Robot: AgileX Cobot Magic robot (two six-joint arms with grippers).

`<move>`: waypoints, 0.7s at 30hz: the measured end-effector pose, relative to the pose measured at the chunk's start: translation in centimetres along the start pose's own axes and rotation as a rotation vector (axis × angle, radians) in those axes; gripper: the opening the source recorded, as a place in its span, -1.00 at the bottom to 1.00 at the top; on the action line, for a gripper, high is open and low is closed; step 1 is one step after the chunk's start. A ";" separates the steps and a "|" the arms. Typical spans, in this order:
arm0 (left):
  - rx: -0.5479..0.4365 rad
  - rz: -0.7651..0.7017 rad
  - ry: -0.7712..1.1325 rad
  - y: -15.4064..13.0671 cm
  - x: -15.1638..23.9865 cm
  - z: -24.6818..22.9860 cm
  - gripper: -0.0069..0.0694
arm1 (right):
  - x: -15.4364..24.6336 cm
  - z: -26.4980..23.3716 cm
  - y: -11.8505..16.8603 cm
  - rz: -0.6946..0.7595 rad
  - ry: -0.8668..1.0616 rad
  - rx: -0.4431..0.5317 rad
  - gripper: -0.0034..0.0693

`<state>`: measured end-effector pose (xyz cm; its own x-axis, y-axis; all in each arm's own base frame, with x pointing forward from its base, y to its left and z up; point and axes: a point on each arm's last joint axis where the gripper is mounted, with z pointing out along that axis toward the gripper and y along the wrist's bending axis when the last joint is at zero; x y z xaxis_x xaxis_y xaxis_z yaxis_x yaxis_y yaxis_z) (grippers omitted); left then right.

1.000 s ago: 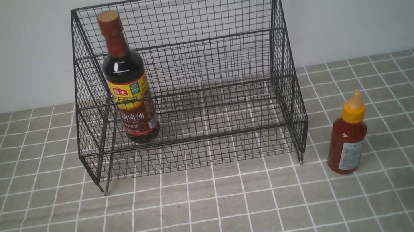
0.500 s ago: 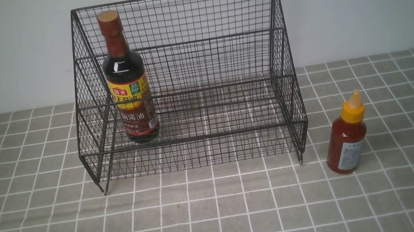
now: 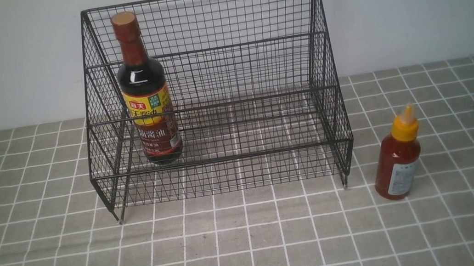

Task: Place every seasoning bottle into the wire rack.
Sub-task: Use the right arm to grab the condiment bottle closest to it

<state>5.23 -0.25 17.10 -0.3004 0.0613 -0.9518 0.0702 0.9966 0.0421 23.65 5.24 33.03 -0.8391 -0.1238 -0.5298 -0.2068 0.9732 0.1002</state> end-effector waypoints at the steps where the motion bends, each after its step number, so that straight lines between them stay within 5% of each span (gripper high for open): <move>1: 0.000 0.000 0.000 0.0 0.0 0.0 -0.84 | -0.2 0.1 0.0 -0.002 -0.004 0.000 -0.35; 9: 0.000 0.000 0.000 0.0 0.0 0.0 -0.84 | -2.7 5.7 -0.2 -0.008 -0.002 -0.031 0.66; 15: 0.000 0.000 0.000 0.0 0.0 0.0 -0.84 | -3.4 8.9 -0.4 -0.008 -0.013 -0.036 0.84; 21: 0.000 0.000 0.000 0.0 0.0 0.0 -0.84 | -3.7 11.4 -0.8 0.003 -0.015 -0.027 0.73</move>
<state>5.23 -0.25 17.10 -0.3004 0.0613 -0.9518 0.0702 0.9966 0.0421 32.64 7.15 25.35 -0.8322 -0.1175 -0.5419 -0.2175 0.9681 0.1242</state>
